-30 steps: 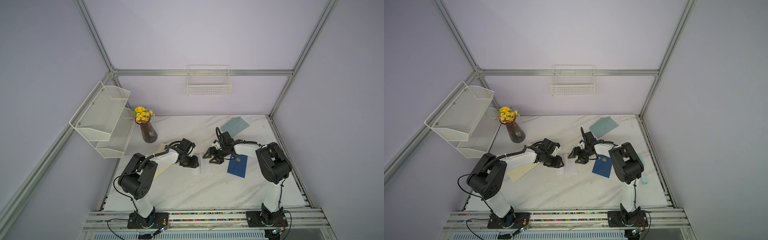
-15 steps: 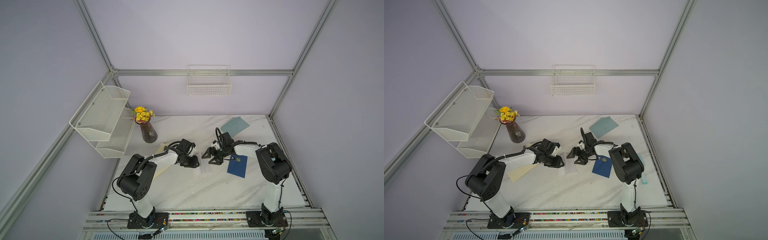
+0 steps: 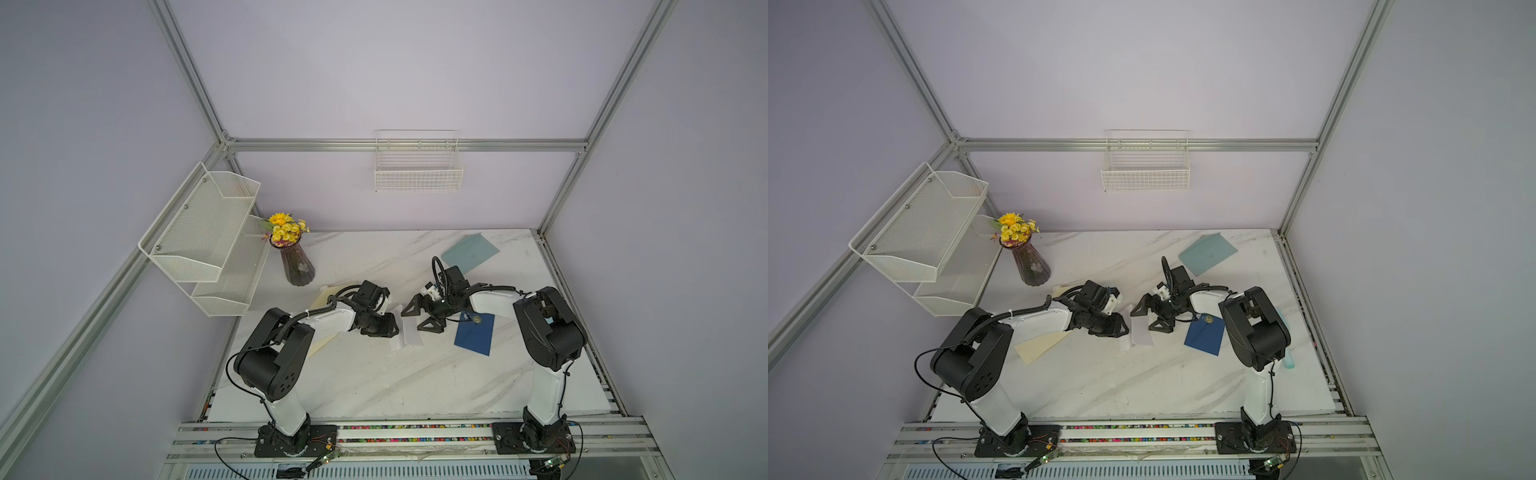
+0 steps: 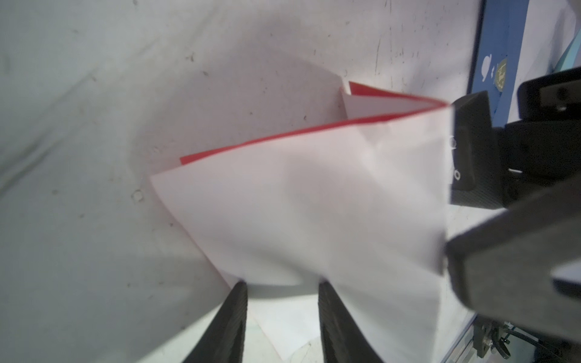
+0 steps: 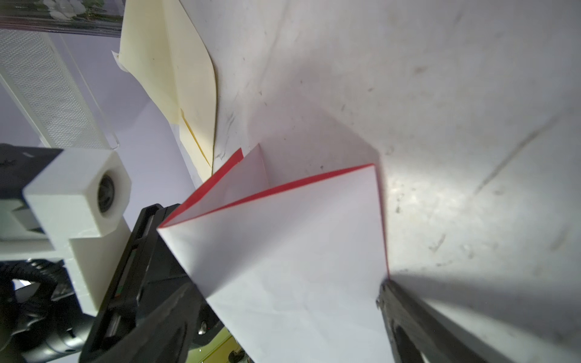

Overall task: Fold the letter paper in half and place it into the envelope
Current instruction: Fold the letter paper at the center of the board.

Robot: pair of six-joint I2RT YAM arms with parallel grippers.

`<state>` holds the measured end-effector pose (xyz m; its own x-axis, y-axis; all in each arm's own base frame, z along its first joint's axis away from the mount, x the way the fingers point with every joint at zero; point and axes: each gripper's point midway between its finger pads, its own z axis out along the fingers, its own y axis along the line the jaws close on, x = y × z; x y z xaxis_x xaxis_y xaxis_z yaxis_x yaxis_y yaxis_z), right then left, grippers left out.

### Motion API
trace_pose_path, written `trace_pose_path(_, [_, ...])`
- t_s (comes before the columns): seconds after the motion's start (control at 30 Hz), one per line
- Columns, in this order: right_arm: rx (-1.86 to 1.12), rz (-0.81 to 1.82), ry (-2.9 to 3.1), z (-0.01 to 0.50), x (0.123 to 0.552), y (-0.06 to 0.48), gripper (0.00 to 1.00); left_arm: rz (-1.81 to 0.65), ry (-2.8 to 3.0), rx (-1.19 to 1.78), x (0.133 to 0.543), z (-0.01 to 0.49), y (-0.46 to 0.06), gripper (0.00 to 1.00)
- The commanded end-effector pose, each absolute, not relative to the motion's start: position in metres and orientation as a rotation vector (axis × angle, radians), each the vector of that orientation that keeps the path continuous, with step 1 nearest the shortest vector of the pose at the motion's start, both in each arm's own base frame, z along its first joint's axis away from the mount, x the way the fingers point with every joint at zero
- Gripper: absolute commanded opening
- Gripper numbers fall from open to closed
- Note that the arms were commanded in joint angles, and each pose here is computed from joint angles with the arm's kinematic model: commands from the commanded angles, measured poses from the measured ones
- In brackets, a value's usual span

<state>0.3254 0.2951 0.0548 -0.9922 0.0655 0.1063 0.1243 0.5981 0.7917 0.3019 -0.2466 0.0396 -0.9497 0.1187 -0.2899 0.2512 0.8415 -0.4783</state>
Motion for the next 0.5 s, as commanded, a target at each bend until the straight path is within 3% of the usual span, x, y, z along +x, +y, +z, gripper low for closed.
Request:
trace_pose_path(0.0, [-0.213,-1.262,-2.749,0.036,0.312,0.292,0.96,-0.835,2.72,0.287,0.311,0.048,-0.257,0.39])
trace_pose_path(0.33, [-0.226,-1.279,-2.773,0.042,0.316,0.298,0.95,-0.897,2.668,0.282,0.321,0.067,-0.27,0.38])
trace_pose_path(0.47, [-0.215,-1.226,-2.835,0.053,0.318,0.291,0.89,-0.915,2.648,0.293,0.322,0.075,-0.276,0.38])
